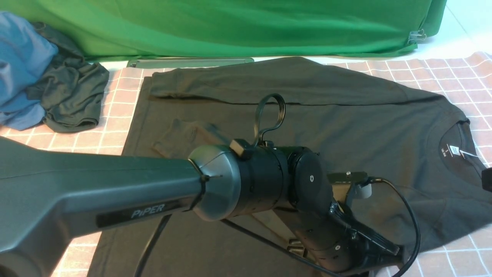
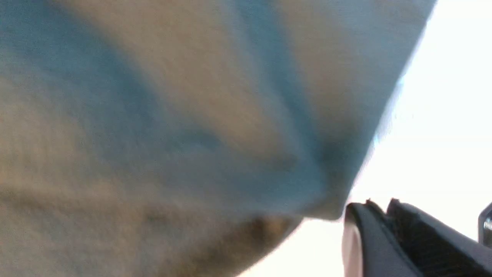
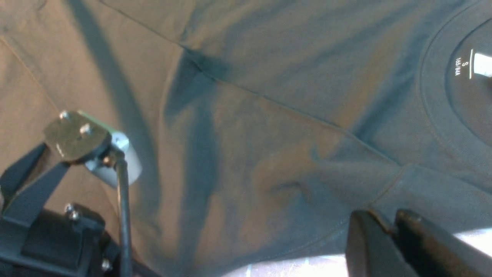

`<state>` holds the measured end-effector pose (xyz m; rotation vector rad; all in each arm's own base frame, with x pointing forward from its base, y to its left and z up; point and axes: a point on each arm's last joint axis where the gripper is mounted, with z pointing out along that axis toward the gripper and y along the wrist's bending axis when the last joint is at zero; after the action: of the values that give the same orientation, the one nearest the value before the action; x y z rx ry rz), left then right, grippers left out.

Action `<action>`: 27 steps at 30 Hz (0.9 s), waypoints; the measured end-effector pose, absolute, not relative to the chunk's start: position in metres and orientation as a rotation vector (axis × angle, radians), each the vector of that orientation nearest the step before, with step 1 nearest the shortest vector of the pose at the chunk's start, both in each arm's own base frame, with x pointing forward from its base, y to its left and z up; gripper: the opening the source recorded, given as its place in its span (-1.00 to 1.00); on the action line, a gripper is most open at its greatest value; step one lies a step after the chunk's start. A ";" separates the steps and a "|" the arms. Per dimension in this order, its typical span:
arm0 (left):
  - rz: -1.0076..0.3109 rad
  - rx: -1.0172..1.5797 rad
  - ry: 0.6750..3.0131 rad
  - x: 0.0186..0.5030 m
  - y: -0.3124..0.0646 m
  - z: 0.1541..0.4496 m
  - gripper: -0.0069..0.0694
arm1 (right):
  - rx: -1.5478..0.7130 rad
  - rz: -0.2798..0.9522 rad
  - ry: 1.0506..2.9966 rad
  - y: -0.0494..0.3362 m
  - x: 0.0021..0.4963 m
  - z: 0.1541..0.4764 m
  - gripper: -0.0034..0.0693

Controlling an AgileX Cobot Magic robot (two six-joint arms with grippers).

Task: Fold a long-sleeved shirt over a pink coffee tablecloth.
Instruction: 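Grab the top left corner of the dark shirt with the left gripper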

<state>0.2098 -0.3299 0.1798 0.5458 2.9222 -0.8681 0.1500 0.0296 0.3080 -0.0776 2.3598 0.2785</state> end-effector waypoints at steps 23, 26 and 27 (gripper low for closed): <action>-0.253 -0.321 2.628 0.400 -0.095 0.286 -0.79 | -0.078 0.279 2.361 0.030 0.150 0.308 -0.51; -0.245 -0.484 2.576 0.432 -0.050 0.270 -0.77 | -0.078 0.279 2.362 0.030 0.150 0.308 -0.51; -0.242 -0.508 2.561 0.439 -0.042 0.267 -0.74 | -0.078 0.279 2.362 0.030 0.150 0.308 -0.51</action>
<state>0.4394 -0.0415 0.2668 -0.5083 2.5609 -0.2415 0.1499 0.0296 0.3079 -0.0779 2.3617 0.2787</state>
